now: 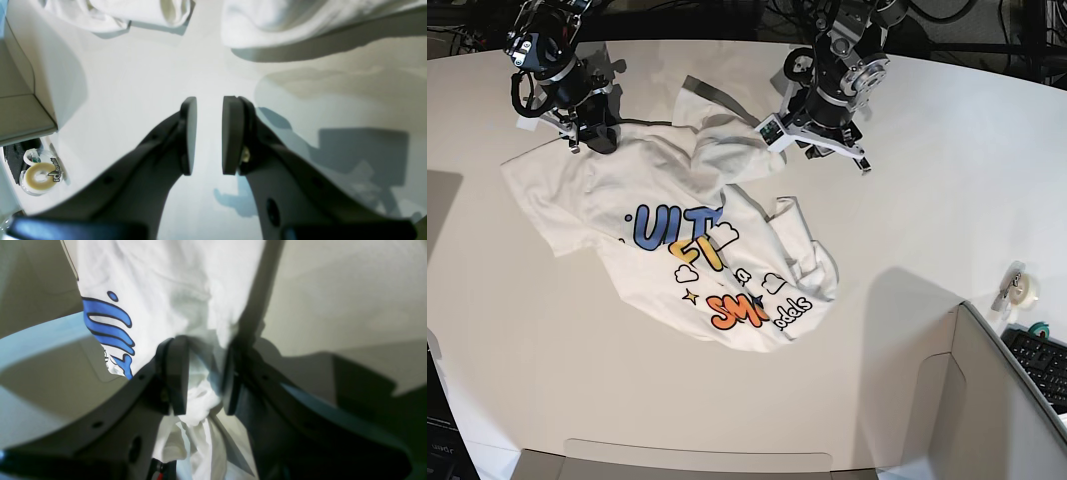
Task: Layout the t-shirt on the table in an organized manner, then fold the t-shirt properly
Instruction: 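Lower the right gripper onto the shirt edge beside the left gripper, then grasp shirt edges with both grippers and pull them apart to spread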
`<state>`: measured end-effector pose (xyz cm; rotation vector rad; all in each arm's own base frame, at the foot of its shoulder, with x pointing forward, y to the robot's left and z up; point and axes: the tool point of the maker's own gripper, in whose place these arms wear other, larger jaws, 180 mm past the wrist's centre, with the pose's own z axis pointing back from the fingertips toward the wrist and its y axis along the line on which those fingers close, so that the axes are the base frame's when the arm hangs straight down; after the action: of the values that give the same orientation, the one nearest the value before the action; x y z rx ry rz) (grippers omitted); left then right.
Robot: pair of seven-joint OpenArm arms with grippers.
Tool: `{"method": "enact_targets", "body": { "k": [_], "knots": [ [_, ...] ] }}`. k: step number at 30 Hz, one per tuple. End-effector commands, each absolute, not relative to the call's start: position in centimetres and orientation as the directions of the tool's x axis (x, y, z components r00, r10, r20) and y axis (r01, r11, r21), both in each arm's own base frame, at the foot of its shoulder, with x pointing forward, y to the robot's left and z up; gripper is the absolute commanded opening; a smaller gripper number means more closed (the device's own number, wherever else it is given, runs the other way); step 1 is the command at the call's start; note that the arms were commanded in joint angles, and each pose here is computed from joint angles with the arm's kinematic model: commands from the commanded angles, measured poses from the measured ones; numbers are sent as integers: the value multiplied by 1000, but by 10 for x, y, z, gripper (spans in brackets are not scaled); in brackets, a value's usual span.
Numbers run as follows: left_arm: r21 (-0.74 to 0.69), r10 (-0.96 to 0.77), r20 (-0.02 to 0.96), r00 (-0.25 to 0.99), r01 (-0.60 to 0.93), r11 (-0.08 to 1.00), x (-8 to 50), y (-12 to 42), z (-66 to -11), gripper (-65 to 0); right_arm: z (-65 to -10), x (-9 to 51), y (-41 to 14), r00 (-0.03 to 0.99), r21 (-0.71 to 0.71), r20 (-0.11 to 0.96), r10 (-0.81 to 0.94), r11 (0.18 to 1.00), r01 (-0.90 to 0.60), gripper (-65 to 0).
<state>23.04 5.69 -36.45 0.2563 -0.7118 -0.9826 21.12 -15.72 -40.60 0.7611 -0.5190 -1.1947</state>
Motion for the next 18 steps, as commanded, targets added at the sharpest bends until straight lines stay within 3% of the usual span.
{"method": "enact_targets", "body": {
  "k": [1,3,7,13,18],
  "knots": [
    [519,-826,447,344,652,552,235,57,-357,-515,-425,206,-156,281,733,-30,-959,170,658,-518],
    [525,-834,436,339,656,542,234,61,-358,-515,-425,206,-155,282,735,-30,-959,170,656,-650],
    [529,-838,429,338,657,536,234,64,-359,-515,-411,211,-156,294,753,-1,-956,192,629,-650],
    [529,-837,430,338,656,538,234,64,-358,-513,-355,223,-172,267,783,142,-953,273,559,-650],
    [526,-836,437,332,659,537,233,60,-357,-465,-339,226,-184,251,755,239,-938,342,559,-650]
  ]
}}
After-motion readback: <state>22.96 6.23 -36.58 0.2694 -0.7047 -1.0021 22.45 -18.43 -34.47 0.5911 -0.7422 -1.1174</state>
